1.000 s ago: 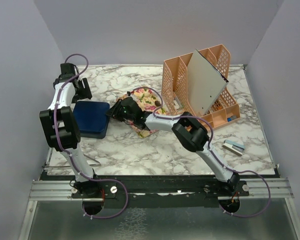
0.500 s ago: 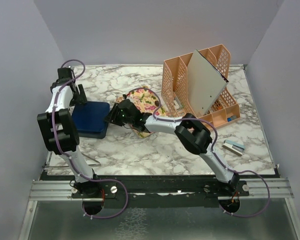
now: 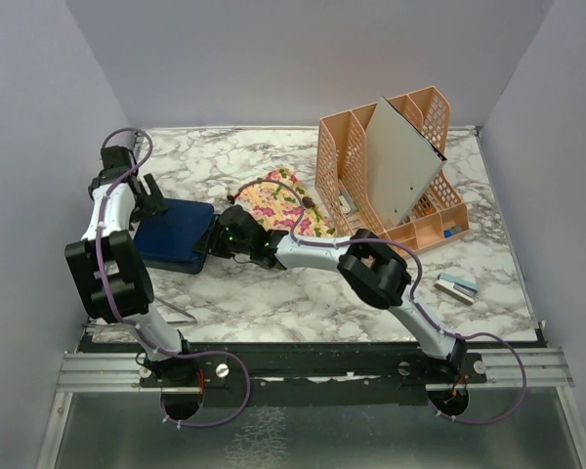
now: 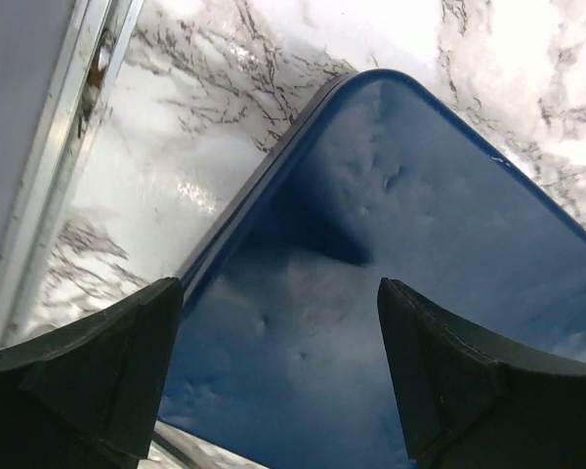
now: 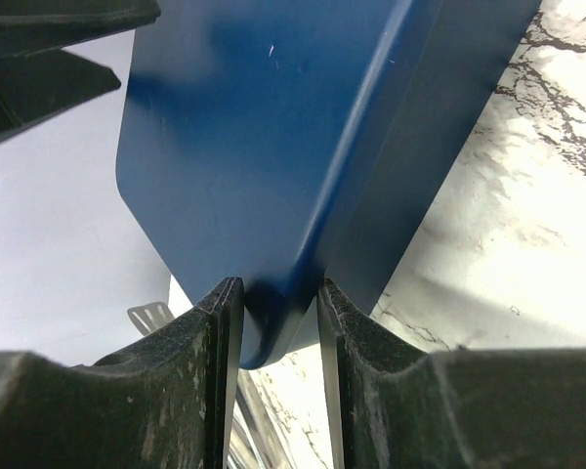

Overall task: Pack the chocolate
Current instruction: Close the box lid on the packing box, then adjust the packing box at the center of the board.

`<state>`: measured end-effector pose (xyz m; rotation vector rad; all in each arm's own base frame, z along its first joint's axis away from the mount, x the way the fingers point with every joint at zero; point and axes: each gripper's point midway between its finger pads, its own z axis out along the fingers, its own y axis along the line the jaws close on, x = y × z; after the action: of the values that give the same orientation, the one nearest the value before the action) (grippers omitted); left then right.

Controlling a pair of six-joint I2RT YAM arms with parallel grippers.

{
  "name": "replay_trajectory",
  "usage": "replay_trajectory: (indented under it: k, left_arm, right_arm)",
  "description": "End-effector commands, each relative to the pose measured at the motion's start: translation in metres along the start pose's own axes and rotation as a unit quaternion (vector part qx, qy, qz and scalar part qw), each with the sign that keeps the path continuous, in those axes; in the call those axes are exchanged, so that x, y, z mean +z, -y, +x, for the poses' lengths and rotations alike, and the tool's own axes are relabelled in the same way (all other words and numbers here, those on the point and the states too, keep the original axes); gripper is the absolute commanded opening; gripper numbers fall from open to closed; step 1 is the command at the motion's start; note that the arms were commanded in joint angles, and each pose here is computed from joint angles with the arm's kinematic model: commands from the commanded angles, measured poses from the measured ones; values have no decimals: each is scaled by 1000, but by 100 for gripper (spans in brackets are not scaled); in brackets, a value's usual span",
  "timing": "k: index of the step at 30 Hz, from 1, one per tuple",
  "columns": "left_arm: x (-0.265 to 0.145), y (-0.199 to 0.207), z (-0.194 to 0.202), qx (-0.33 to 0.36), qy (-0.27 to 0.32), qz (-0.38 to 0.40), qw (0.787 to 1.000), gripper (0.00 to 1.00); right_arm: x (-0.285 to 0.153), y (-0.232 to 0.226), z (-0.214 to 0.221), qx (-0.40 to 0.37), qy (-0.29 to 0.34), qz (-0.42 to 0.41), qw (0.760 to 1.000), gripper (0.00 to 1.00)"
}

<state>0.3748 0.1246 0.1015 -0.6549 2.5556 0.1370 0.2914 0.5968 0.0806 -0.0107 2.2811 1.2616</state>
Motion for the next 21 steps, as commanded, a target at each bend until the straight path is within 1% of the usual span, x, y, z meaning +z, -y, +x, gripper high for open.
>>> replay_trajectory:
  k: [1,4,6,9,15,18,21]
  left_arm:
    - [-27,3,-11,-103,51,17,993,88]
    - [-44,-12,-13,-168,85,-19,982,87]
    - [-56,-16,-10,-213,93,-29,972,86]
    - [-66,-8,-1,-262,91,-6,961,86]
    - [-76,0,32,-304,70,23,950,87]
    - [-80,-1,44,-318,50,15,947,85]
    - [-86,4,49,-330,29,31,943,82]
  right_arm:
    - [-8,-1,-3,-20,8,12,1000,40]
    - [-12,-1,-4,-21,14,13,1000,41]
    - [-12,1,-3,-21,13,13,1000,41]
    - [-12,2,-2,-25,12,7,1000,43]
    - [-24,0,-6,-53,23,-1,998,52]
    - [-35,-4,-17,-83,45,-7,996,56]
    - [-44,-9,-37,-123,71,-11,990,62]
